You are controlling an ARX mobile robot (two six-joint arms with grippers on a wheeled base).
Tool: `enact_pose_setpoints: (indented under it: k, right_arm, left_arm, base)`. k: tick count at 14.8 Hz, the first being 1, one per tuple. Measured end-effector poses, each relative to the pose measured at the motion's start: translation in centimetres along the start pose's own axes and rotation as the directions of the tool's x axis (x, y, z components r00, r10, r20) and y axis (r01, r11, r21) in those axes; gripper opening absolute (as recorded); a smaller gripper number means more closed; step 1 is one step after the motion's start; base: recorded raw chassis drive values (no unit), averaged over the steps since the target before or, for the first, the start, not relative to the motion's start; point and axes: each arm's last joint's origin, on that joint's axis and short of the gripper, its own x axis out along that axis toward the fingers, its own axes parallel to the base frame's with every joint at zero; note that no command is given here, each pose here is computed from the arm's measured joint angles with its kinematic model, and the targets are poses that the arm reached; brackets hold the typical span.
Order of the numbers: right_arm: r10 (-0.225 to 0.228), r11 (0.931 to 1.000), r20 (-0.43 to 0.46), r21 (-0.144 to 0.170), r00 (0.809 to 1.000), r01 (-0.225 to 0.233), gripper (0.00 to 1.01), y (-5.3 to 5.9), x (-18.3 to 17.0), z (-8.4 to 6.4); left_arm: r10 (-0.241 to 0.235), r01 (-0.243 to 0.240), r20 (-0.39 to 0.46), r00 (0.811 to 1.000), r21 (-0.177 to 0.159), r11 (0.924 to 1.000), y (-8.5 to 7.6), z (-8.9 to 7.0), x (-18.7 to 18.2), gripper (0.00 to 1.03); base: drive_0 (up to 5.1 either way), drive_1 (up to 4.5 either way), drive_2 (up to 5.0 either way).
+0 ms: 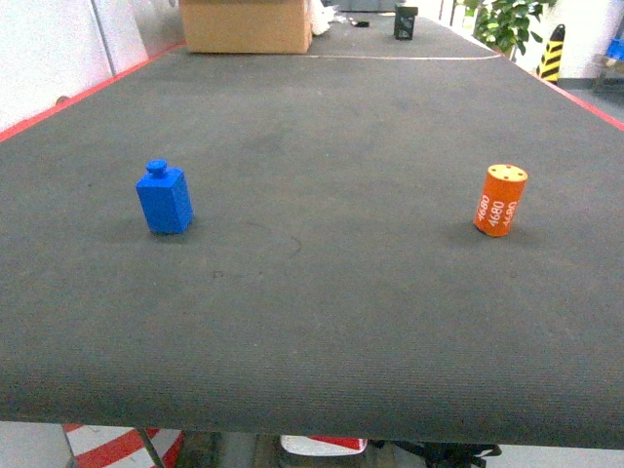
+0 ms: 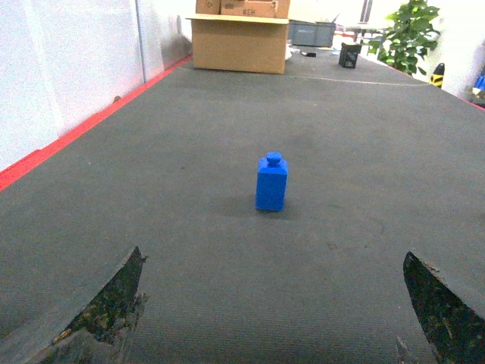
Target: Sort blue parts and orange caps into right shelf containers
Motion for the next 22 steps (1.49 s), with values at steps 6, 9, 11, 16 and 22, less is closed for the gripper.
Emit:
enact_pose_setpoints:
  k: [6, 9, 11, 16, 22]
  right_arm:
    - [0.000, 1.0000, 0.000, 0.000, 1.000, 0.000, 0.98, 0.00, 0.00, 0.00]
    - [0.000, 1.0000, 0.001, 0.000, 1.000, 0.000, 0.98, 0.00, 0.00, 0.01]
    - [0.000, 1.0000, 0.000, 0.000, 1.000, 0.000, 0.98, 0.00, 0.00, 0.00]
    - [0.000, 1.0000, 0.000, 0.000, 1.000, 0.000, 0.98, 0.00, 0.00, 0.00]
    - [0.000, 1.0000, 0.000, 0.000, 1.000, 0.000, 0.98, 0.00, 0.00, 0.00]
  left_arm:
    - [0.000, 0.000, 0.000, 1.000, 0.000, 1.0000, 0.00, 0.00, 0.00, 0.98]
    - [0.000, 0.000, 0.001, 1.000, 0.000, 1.0000, 0.00, 0.01, 0.00, 0.98]
    - [0.000, 0.000, 0.000, 1.000, 0.000, 1.0000, 0.00, 0.00, 0.00, 0.98]
    - [0.000, 0.000, 0.000, 1.000, 0.000, 1.0000, 0.00, 0.00, 0.00, 0.98]
    - [0.000, 0.000, 0.000, 1.000, 0.000, 1.0000, 0.00, 0.00, 0.00, 0.98]
  base:
    - [0.0, 0.00, 0.0]
    - [0.0, 0.00, 0.0]
    - [0.0, 0.00, 0.0]
    - [0.0, 0.00, 0.0]
    - [0.0, 0.00, 0.0]
